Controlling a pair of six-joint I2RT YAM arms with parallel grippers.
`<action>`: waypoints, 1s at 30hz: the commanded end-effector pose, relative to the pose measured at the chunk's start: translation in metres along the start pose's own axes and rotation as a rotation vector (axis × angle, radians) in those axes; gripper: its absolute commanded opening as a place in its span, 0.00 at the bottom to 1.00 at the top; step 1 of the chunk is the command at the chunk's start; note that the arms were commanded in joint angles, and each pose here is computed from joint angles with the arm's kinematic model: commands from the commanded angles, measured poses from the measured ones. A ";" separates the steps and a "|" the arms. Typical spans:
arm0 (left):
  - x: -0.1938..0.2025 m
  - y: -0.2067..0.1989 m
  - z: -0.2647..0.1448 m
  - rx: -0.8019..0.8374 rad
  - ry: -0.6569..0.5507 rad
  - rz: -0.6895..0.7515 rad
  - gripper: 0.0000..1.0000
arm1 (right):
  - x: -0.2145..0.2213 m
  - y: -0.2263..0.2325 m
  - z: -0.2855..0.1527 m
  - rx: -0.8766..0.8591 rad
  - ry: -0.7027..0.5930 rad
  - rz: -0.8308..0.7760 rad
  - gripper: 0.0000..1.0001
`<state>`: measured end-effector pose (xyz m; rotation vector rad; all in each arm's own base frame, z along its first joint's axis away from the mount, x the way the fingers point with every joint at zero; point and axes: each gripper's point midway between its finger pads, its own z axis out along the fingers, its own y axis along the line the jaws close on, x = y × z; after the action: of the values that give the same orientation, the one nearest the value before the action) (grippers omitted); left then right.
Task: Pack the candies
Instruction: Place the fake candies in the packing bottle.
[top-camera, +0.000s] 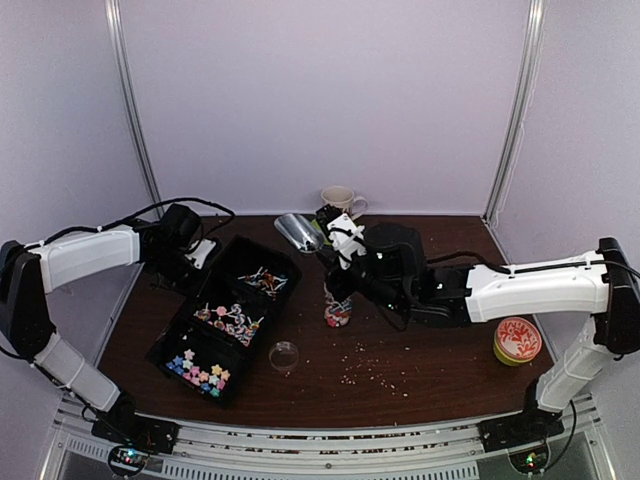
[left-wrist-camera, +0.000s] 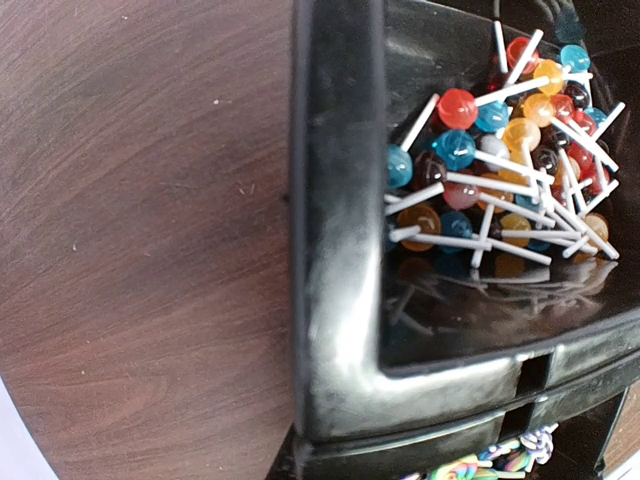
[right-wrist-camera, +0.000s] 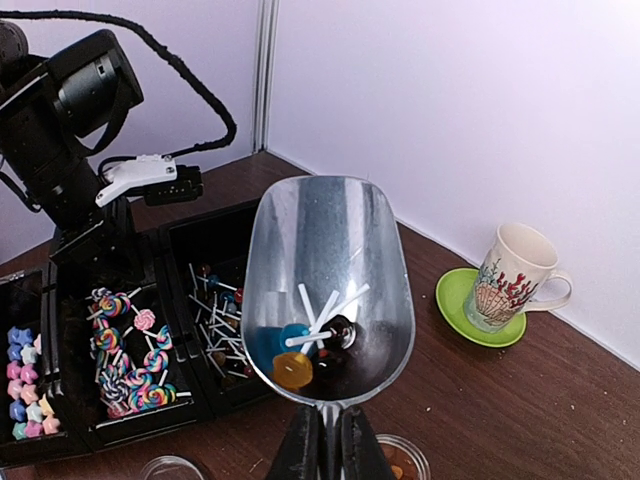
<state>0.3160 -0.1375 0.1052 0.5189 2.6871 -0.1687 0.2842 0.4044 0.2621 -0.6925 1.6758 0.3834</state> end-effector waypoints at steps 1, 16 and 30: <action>-0.039 -0.008 -0.034 0.058 -0.162 -0.029 0.00 | -0.012 -0.016 -0.013 0.051 -0.034 0.040 0.00; -0.037 0.011 -0.033 0.011 -0.142 -0.055 0.00 | -0.010 -0.028 -0.034 0.067 -0.001 0.050 0.00; -0.034 0.021 -0.028 -0.008 -0.126 -0.078 0.00 | 0.012 -0.044 -0.062 0.090 0.090 0.035 0.00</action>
<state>0.3216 -0.1126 0.1110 0.4229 2.7075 -0.1263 0.2666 0.3515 0.2736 -0.6587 1.7520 0.3304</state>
